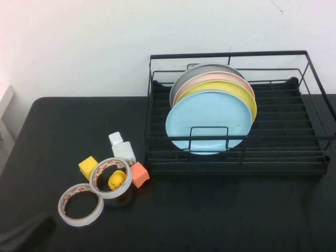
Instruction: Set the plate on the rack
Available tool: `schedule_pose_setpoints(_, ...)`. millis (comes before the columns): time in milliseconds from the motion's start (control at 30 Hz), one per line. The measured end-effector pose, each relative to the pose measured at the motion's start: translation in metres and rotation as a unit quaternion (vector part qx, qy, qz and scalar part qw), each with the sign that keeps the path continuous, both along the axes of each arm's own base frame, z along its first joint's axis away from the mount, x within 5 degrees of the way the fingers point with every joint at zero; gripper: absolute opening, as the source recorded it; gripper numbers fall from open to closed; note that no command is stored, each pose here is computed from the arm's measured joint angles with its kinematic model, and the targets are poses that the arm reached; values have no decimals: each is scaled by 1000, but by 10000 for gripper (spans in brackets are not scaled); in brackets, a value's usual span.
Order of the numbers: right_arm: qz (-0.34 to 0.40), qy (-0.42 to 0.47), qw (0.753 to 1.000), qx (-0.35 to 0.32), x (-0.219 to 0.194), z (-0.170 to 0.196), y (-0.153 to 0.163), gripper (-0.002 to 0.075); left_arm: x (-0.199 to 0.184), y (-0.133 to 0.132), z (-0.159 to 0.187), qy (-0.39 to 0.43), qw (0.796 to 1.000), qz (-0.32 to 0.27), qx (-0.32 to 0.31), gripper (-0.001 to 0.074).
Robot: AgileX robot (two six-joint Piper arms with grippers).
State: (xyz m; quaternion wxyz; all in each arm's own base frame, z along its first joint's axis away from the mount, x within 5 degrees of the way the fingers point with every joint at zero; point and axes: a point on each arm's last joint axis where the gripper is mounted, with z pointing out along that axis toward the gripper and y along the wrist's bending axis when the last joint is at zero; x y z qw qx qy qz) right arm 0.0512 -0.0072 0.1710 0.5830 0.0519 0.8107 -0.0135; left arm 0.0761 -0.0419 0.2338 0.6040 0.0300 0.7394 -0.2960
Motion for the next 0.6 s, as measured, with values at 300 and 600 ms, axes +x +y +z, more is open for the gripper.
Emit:
schedule_pose_setpoints(300, 1, 0, 1000, 0, 0, 0, 0, -2, -2, 23, 1, -32, 993, 115, 15, -3)
schedule_pose_setpoints(600, 3, 0, 1000, 0, 0, 0, 0, -2, -26, 29, 0, -135, 982, 130, 38, -3)
